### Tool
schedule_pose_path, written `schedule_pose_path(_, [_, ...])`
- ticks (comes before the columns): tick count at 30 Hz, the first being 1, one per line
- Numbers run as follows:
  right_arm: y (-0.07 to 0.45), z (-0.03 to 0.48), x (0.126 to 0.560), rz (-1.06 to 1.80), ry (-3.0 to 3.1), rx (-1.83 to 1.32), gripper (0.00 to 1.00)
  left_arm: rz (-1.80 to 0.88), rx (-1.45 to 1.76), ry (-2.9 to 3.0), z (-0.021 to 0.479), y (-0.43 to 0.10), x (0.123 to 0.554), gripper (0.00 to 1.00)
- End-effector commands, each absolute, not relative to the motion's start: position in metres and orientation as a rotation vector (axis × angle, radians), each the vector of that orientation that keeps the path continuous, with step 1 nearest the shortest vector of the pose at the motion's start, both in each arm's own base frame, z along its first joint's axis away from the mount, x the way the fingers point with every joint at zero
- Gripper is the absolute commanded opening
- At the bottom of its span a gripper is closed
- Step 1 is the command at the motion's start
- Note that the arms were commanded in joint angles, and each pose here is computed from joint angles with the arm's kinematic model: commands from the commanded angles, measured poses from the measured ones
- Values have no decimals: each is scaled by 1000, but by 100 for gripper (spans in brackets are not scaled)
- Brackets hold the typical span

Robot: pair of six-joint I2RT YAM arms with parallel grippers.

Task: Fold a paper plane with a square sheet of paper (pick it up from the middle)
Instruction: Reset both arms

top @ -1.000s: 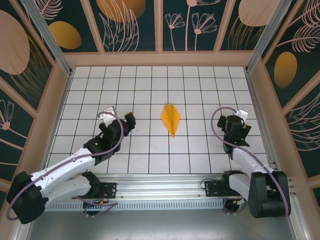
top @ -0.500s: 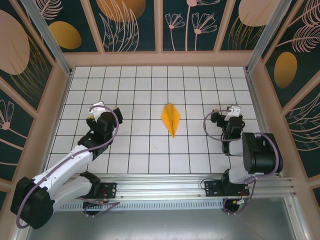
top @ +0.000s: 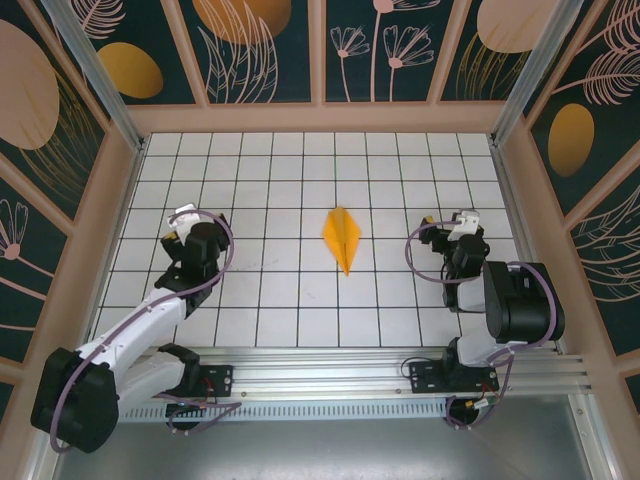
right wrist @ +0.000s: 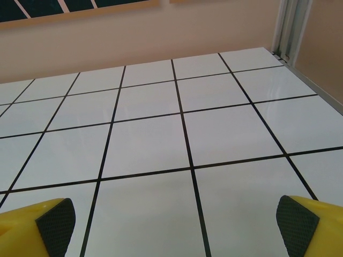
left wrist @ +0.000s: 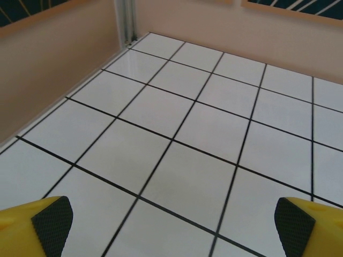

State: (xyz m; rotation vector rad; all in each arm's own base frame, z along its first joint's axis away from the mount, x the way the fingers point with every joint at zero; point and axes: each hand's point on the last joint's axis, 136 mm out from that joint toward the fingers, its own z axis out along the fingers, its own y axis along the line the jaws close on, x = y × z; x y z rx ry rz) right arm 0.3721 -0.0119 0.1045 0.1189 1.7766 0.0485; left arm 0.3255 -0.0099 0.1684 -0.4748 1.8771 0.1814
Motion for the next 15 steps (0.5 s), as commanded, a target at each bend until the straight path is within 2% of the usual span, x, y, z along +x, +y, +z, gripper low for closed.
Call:
schedule_pose_path(1, [-10,120,377,64,1715,116,99,244,-519,1769,178,16,331,99])
schedule_pose_path(5, [-11,120,377,63,1715,116,99,315,-557,1779,162,38,333,98])
schedule_pose_path(11, [-11,120,377,63,1714,117,99,399,-456,1822,142,40,349,98])
schedule_pose_path(15, [-11,120,377,64,1714,118,99,346,-430,1850,123,35,358,98])
